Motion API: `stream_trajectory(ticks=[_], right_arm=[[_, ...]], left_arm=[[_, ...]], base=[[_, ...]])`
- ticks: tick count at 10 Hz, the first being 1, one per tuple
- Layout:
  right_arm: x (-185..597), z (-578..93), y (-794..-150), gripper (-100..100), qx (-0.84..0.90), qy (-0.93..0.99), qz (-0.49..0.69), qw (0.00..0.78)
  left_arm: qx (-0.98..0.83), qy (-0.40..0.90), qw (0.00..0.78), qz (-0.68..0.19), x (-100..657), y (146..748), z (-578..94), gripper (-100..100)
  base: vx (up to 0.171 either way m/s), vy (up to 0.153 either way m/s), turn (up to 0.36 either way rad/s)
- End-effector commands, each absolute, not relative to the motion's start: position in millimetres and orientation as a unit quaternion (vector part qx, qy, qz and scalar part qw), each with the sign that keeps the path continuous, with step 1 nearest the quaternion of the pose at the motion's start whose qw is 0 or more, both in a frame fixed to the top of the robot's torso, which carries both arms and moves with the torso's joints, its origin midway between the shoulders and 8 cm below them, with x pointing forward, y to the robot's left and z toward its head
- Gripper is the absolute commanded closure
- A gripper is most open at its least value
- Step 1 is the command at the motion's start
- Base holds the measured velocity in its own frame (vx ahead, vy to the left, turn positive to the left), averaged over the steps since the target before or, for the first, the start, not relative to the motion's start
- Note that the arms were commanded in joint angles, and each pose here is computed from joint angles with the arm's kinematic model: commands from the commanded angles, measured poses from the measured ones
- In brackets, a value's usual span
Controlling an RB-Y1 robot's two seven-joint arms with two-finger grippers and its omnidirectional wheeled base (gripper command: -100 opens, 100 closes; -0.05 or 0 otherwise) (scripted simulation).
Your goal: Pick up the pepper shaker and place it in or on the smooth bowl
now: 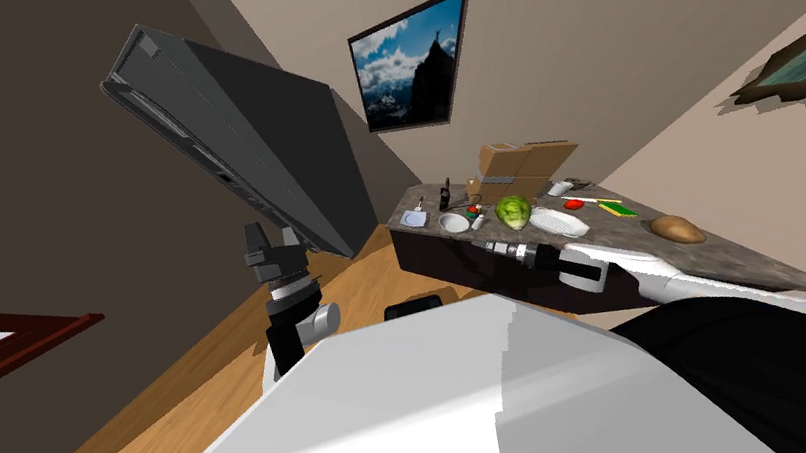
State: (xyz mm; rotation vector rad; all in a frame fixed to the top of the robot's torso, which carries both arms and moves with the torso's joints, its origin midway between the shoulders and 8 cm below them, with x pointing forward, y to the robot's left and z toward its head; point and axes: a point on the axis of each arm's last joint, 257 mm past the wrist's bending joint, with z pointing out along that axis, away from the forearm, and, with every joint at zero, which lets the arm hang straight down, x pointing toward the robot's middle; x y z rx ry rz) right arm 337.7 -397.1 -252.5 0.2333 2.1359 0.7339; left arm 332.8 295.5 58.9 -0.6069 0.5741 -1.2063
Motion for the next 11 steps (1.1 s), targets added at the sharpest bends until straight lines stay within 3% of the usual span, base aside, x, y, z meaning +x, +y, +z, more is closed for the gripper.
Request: stream_trajectory(ticks=[1, 6, 11], right_arm=[[331, -263, -415, -100, 0.083, 0.870, 0.266, 0.406], [320, -270, -451, -100, 0.043, 0.904, 0.207, 0.372], [302, -277, -498, -100, 0.002, 0.935, 0.136, 0.326]], left_arm=[[-0.277, 0.262, 0.743, -0.550, 333, 295, 59, 0], [-0.277, 0.262, 0.743, -0.550, 333, 295, 59, 0], [-0.277, 0.262, 0.743, -0.550, 333, 296, 59, 0]], base=[[0.000, -0.043, 0.079], [0.012, -0.006, 0.056], [0.076, -0.006, 0.031]])
